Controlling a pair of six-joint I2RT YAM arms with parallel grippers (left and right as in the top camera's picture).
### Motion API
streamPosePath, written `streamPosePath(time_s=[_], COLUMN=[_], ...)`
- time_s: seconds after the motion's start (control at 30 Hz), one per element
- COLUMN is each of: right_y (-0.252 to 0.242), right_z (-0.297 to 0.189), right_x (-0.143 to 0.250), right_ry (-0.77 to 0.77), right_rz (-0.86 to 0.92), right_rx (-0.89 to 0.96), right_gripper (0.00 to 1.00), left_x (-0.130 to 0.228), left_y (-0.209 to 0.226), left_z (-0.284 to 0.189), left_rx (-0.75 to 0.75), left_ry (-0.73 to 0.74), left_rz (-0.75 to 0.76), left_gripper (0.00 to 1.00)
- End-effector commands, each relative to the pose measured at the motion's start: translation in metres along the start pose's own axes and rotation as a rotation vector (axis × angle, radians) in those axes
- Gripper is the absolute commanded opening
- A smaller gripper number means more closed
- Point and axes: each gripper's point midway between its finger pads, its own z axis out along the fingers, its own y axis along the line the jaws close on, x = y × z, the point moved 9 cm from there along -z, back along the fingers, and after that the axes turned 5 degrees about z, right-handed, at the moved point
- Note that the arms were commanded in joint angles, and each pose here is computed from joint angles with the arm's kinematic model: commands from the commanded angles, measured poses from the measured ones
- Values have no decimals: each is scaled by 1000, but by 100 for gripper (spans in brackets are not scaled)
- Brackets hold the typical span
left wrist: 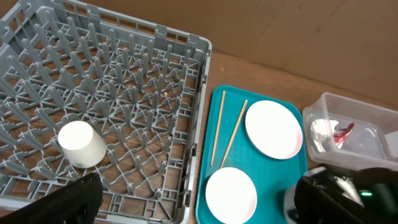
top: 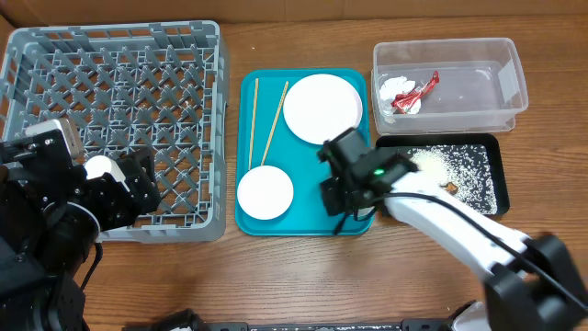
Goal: Sort waste into correct bins and load items into the dishwasher
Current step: 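Tip the rice bowl over the black tray to dump the rice, then return the emptied bowl to the teal tray with the right gripper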
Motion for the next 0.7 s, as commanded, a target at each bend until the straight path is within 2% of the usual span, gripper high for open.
streamPosePath(time_s=[0.0,0.13,0.2,0.23,0.27,0.3,0.33,0.53,0.67], right_y=[-1,1,2,3,4,5,5,16,15], right_z=[5,5,5,5,5,5,3,-32,-78], right_x=[-6,-9,-8,-8,-8,-8,-8,-27,-52], right_ry=[-32,-51,-47,-42,-38,-36,-35,-89,-210], right_rz=[-47,-69,-82,-92,-105,-116,-122,-105,25], right_rx=[79,60,55,40,27,21,23,14,-16], right_gripper=[4,4,4,8,17,40,47,47,47], left_x=[-3,-8,-8,-9,-9,-9,-9,-8,-6], left_y=[-2,-5,-11,-16,-17,-19,-19,-21,-33], left_z=[2,2,4,6,7,10,13,41,75], left_rx=[20,68,147,217,245,274,288,280,247], left_ry=[-11,-40,-27,-13,-3,12,25,130,236], left_rz=[15,-56,-73,-71,-70,-68,-66,4,76], left_gripper=[100,100,100,100,100,100,100,96,91])
